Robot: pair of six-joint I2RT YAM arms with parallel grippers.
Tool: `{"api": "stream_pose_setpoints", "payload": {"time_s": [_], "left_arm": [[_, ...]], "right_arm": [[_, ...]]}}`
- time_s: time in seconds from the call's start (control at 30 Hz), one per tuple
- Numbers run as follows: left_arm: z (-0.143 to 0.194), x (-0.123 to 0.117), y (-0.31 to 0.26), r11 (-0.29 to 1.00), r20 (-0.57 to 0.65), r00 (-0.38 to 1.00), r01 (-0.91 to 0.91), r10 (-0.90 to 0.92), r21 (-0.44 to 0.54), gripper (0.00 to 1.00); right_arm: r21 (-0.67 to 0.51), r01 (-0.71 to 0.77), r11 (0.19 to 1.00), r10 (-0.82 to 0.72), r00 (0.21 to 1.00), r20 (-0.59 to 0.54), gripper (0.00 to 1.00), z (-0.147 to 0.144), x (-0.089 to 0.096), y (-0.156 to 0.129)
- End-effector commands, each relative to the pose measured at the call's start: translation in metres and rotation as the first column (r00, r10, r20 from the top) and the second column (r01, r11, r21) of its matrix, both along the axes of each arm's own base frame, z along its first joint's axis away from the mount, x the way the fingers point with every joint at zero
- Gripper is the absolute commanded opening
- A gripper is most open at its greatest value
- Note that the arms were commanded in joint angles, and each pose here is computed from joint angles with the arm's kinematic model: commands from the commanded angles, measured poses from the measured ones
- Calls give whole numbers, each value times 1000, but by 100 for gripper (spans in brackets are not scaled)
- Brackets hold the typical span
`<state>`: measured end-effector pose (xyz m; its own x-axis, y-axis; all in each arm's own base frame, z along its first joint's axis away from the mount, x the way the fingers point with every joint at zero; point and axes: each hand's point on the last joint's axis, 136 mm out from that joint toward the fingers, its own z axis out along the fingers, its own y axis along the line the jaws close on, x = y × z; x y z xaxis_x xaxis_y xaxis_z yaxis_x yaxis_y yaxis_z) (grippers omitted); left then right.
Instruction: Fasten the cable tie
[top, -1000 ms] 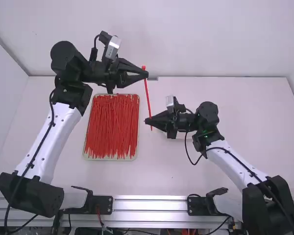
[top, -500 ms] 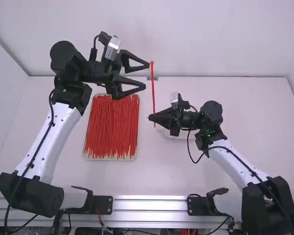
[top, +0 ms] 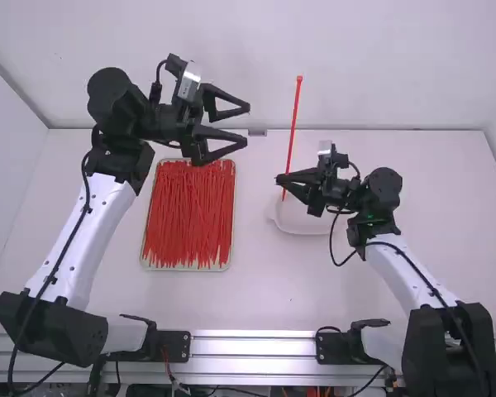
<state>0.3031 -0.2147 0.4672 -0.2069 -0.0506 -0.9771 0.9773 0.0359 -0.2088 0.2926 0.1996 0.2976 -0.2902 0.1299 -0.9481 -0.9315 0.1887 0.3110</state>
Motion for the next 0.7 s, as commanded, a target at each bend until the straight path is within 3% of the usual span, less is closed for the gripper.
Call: {"api": "stream_pose_setpoints", "payload": {"time_s": [0.0,0.3,0.47,0.67], "left_arm": [[5,12,6,997,54,995,-79,79,-8,99],[-11,40,9,972,22,972,-234,234,18,99],[-10,44,10,967,28,967,-255,254,17,99],[-9,50,12,957,24,957,-290,290,12,99]], "right_arm": [[15,46,999,-46,999,-2,0,13,11,-13],[15,293,956,-288,948,-133,0,-1,54,-64],[-31,479,877,-468,839,-279,0,-26,83,-90],[-91,602,793,-596,736,-322,0,-44,100,-97]]}}
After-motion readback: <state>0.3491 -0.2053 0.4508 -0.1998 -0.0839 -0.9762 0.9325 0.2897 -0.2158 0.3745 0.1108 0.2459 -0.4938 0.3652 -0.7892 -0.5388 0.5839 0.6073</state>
